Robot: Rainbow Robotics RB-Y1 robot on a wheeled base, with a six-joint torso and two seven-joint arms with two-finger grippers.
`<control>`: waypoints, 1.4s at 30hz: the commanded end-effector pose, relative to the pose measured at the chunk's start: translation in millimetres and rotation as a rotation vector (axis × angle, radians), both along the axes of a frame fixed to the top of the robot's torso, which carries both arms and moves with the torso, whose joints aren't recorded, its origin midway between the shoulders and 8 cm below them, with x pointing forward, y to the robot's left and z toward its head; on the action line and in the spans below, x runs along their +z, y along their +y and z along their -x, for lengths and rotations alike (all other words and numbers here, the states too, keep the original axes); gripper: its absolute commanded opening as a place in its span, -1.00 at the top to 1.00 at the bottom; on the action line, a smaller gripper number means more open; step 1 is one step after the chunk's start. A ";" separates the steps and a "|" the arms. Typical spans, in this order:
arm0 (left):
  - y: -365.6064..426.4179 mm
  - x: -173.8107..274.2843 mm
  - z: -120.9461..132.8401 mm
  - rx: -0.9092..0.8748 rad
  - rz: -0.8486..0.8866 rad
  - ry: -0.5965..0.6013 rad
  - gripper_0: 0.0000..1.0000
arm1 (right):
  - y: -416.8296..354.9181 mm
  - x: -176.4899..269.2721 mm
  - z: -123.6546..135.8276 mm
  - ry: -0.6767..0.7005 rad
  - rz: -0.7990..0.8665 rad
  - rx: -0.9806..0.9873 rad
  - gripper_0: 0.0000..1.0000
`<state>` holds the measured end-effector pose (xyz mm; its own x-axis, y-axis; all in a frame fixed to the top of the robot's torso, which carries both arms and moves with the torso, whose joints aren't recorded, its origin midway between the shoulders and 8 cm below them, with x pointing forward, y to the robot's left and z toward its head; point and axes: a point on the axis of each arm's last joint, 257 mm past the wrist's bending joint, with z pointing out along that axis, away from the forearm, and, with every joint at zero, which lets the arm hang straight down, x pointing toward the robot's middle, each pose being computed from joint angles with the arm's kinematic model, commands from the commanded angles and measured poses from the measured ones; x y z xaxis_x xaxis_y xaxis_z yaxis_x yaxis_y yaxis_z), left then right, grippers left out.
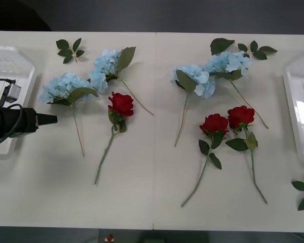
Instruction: Put the red flowers into the right box and the blue flowers into the left box
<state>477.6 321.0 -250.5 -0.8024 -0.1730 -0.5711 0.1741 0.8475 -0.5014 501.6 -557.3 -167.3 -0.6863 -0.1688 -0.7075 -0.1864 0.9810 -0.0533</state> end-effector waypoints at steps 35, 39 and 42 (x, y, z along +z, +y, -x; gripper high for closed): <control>-31.9 -35.3 -114.9 0.266 -0.252 -0.142 -1.00 | -24.7 -39.3 -23.7 0.088 0.232 0.005 -1.00; -33.9 -35.0 -114.4 0.263 -0.240 -0.139 0.61 | 34.7 -13.4 -36.7 0.103 0.153 0.109 -1.00; -38.4 -35.2 -113.5 0.260 -0.221 -0.133 1.00 | 75.1 1.4 -45.8 0.115 0.131 0.165 -1.00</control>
<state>582.1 287.3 -303.0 -0.6844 -0.2189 -0.6954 -0.0274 0.9609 -0.2754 526.1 -501.0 -211.2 -0.7429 -0.3815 -0.5501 -0.3675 0.9192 -0.1412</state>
